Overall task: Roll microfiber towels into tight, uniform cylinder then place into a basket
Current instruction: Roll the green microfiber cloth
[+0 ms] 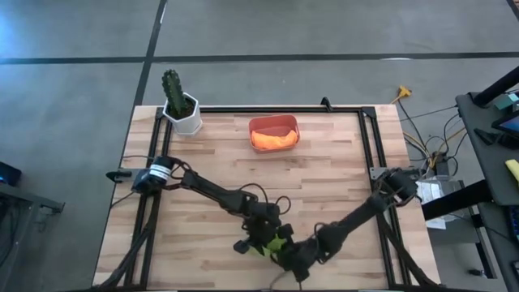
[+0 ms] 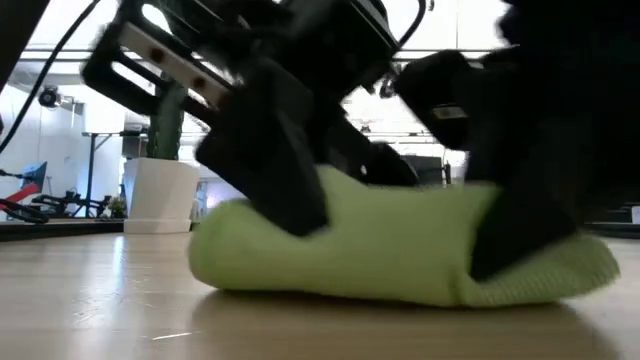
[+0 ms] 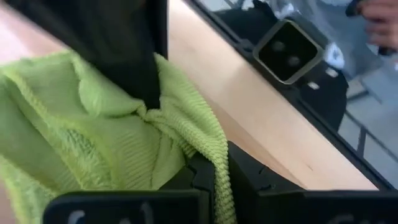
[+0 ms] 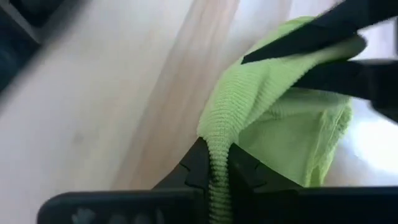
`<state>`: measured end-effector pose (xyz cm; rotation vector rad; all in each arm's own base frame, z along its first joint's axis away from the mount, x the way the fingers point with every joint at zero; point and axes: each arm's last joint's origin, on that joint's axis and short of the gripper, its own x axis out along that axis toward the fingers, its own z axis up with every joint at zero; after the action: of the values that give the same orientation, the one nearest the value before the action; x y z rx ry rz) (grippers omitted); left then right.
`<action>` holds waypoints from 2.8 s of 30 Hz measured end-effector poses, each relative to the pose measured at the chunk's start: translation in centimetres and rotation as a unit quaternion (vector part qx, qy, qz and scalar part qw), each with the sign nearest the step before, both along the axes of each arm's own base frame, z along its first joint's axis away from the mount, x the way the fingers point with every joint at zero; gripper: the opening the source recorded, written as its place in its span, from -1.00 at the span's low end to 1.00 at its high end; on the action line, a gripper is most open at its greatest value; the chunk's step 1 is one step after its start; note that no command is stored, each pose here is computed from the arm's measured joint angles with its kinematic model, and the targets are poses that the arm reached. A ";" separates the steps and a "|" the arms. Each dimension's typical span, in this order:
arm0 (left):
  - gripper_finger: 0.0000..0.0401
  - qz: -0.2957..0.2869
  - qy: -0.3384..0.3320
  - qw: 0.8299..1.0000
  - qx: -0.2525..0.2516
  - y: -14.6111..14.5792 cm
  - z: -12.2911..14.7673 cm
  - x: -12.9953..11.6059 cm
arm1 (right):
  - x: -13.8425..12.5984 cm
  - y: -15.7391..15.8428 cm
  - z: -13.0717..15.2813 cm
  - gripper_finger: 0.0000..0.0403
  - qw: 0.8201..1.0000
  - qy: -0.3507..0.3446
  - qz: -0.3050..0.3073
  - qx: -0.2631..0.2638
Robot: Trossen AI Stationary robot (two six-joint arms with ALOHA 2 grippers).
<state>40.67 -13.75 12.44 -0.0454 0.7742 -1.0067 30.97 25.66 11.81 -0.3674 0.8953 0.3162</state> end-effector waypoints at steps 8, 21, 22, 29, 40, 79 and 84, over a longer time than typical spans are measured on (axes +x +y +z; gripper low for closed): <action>-0.96 -0.033 -0.060 0.994 0.087 -0.6 1.9 -1.9 | 0.3 -2.3 1.0 -0.91 0.991 -0.013 -0.016 0.133; -0.96 0.009 -0.100 0.979 0.176 -0.1 2.7 -3.8 | -2.8 -4.7 -2.8 -0.91 0.951 -0.065 -0.105 0.283; -0.96 0.013 -0.103 0.978 0.181 0.0 2.9 -3.8 | -3.2 -5.0 -3.0 -0.91 0.945 -0.072 -0.109 0.299; -0.97 0.001 -0.078 0.979 0.189 0.2 3.0 -4.7 | -5.1 -5.9 -4.2 -0.91 0.931 -0.060 -0.123 0.339; -0.97 0.016 -0.125 0.971 0.202 0.1 5.5 -4.9 | -5.2 -6.0 -4.3 -0.91 0.931 -0.066 -0.128 0.337; -0.97 0.156 -0.306 0.859 0.380 -3.9 0.9 -2.0 | -5.1 -6.4 -4.3 -0.91 0.900 -0.068 -0.211 0.376; -0.97 0.137 -0.312 0.868 0.362 -4.1 2.4 -2.5 | -5.2 -6.4 -4.3 -0.91 0.899 -0.065 -0.210 0.379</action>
<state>38.13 -17.81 14.81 0.7709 0.4779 -0.3613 25.81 19.27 7.51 0.5204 0.6348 0.2134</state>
